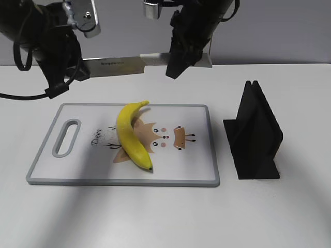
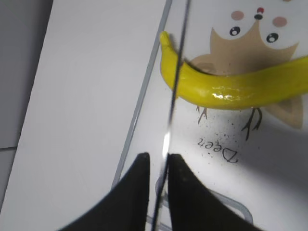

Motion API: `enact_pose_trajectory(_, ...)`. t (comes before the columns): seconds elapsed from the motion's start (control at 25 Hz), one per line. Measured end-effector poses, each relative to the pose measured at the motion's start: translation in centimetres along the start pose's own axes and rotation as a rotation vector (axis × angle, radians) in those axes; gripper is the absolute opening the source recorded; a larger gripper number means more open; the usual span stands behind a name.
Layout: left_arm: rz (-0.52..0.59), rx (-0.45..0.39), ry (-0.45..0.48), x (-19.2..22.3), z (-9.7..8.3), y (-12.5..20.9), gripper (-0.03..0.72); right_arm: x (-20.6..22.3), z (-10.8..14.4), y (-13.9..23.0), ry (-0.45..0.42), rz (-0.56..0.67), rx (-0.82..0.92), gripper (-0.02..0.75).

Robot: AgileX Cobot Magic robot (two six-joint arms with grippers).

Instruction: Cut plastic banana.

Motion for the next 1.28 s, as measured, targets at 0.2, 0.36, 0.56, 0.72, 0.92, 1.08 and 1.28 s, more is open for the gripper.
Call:
enact_pose_trajectory(0.2,-0.057,-0.071,0.011,-0.3,-0.2,-0.7,0.462,-0.7,0.2,-0.4,0.005,-0.018,0.03,0.235)
enact_pose_trajectory(0.36,-0.097,-0.093,-0.021,-1.4,0.1,-1.4,0.657,-1.5,0.4,-0.6,0.019,-0.027,0.04,0.228)
enact_pose_trajectory(0.56,-0.192,-0.147,-0.204,-5.3,1.8,-2.5,0.678,-3.8,0.9,-1.1,0.065,-0.043,0.049,0.174)
enact_pose_trajectory(0.72,-0.286,-0.193,-0.409,-9.3,3.6,-2.9,0.678,-5.9,1.4,-1.0,0.109,-0.041,0.045,0.174)
enact_pose_trajectory(0.92,-0.379,-0.256,-0.524,-13.1,4.0,-3.5,0.675,-7.8,2.1,-1.2,0.141,-0.055,0.128,0.174)
enact_pose_trajectory(1.08,-0.441,-0.416,-0.542,-15.4,4.0,-2.9,0.669,-9.8,2.4,-1.1,0.196,-0.061,0.248,0.174)
enact_pose_trajectory(1.28,-0.424,-0.583,-0.527,-17.6,4.0,-0.3,0.655,-12.2,3.4,-0.7,0.251,-0.074,0.389,0.174)
Point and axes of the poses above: a point on each arm's last joint axis where the gripper is mounted, x pointing out along that axis toward the gripper, z along the wrist's bending axis when the last joint is at zero, y = z × x, the point moved 3 cm from there along x, pointing out along that axis toward the gripper
